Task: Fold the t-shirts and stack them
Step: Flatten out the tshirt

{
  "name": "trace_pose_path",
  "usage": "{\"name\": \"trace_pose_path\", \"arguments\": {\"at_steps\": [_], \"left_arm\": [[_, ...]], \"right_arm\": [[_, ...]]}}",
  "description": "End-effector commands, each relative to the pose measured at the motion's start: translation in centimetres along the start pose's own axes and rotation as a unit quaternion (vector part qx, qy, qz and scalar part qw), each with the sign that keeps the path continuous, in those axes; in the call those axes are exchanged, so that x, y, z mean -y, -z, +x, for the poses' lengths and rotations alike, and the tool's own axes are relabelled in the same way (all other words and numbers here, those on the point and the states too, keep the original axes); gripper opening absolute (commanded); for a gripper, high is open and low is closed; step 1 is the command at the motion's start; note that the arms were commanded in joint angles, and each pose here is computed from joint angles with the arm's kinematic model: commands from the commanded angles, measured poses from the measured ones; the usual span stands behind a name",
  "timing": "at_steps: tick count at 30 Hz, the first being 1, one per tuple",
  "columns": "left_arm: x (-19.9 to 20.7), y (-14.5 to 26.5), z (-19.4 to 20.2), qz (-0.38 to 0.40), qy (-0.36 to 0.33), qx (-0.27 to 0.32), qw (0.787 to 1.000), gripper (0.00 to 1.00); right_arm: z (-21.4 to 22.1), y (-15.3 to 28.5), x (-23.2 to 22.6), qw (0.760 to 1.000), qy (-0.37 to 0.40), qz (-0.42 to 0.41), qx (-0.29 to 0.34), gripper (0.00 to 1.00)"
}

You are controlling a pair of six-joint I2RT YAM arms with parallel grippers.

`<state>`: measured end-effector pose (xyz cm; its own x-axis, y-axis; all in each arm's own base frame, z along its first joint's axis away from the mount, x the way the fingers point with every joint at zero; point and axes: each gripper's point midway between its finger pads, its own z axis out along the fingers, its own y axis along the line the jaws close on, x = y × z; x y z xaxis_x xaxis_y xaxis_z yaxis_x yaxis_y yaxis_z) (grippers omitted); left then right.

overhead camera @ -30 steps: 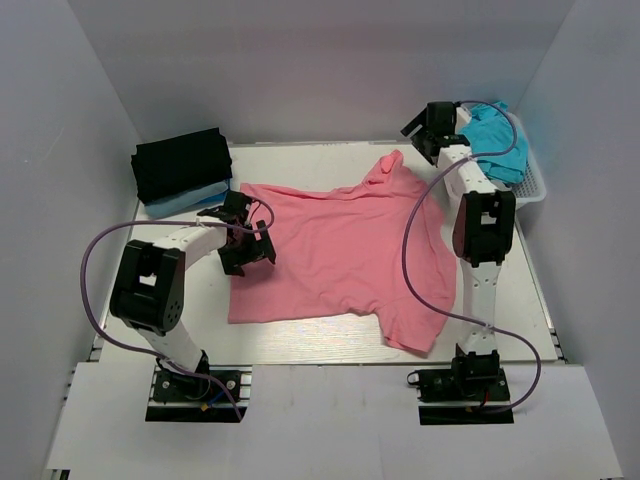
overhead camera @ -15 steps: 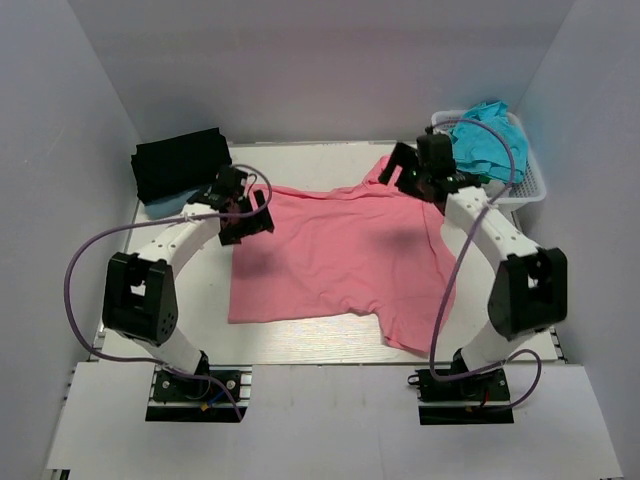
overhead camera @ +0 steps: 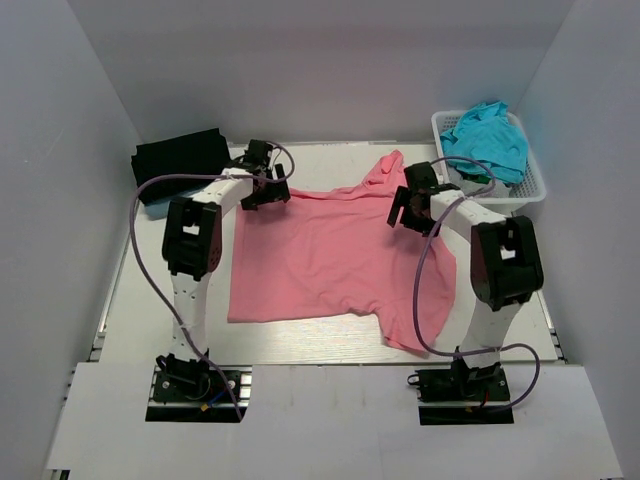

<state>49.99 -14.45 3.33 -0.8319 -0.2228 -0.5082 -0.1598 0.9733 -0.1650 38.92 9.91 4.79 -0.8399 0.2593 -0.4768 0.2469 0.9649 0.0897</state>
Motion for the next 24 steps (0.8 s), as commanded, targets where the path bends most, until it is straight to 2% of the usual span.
{"name": "trace_pose_path", "arguments": {"at_steps": [1,2,3,4,5,6,7,8,9,10,11,12,18,21,24], "left_arm": [[2.0,-0.1,-4.2,0.031,-0.008,0.046,0.998,1.0],[2.3,-1.6,-4.4,0.029,-0.009,0.043,0.999,1.0],[1.7,-2.2,-3.8,0.013,-0.005,0.027,1.0,1.0],[0.8,-2.9,-4.0,-0.008,0.004,0.025,1.0,1.0],[0.7,-3.1,-4.9,-0.018,0.005,0.033,0.999,1.0],[-0.3,-4.5,-3.4,-0.043,0.009,0.011,0.999,1.0],[-1.6,-5.1,-3.7,-0.066,0.02,0.014,0.997,1.0],[-2.4,-5.3,-4.4,-0.074,0.026,0.018,0.997,1.0],[-2.9,-5.8,-4.3,-0.079,0.035,0.013,0.996,1.0],[-3.9,-6.8,-3.3,-0.092,0.047,-0.007,0.995,1.0],[-4.6,-6.9,-4.4,-0.093,0.057,0.003,0.994,1.0],[-5.1,-6.9,-4.6,-0.095,0.066,0.004,0.993,1.0],[-6.0,-7.4,-5.6,-0.078,0.083,0.007,0.993,1.0],[-4.6,-7.4,-6.7,-0.038,0.064,0.019,0.997,1.0],[-2.9,-4.8,-10.0,0.004,0.034,0.064,0.997,1.0]], "right_arm": [[-4.4,-1.4,-1.4,0.999,0.006,0.002,0.044,0.9],[-3.8,-2.4,-1.3,1.0,0.001,0.011,0.027,0.9],[-5.0,-2.3,-1.9,0.999,-0.003,0.007,0.037,0.9],[-4.9,-3.3,-1.8,1.0,-0.004,0.014,0.028,0.9],[-6.5,-3.0,-2.5,0.999,-0.011,0.009,0.044,0.9],[-5.9,-4.7,-2.1,0.999,-0.014,0.019,0.028,0.9],[-5.9,-5.2,-2.3,0.999,-0.013,0.018,0.024,0.9],[-7.9,-4.7,-3.2,0.999,-0.02,0.007,0.037,0.9],[-6.9,-6.9,-2.8,1.0,-0.02,0.02,0.014,0.9],[-7.0,-7.4,-2.8,1.0,-0.02,0.022,0.009,0.9],[-7.9,-7.1,-3.1,0.999,-0.021,0.024,0.008,0.9],[-8.0,-9.0,-2.9,0.999,-0.027,0.036,0.001,0.9],[-10.5,-10.7,-3.5,0.998,-0.055,0.029,0.018,0.9],[-13.2,-9.6,-5.5,0.998,-0.02,-0.022,0.053,0.9],[-15.6,-6.3,-8.4,0.991,0.038,-0.088,0.092,0.9]]}}
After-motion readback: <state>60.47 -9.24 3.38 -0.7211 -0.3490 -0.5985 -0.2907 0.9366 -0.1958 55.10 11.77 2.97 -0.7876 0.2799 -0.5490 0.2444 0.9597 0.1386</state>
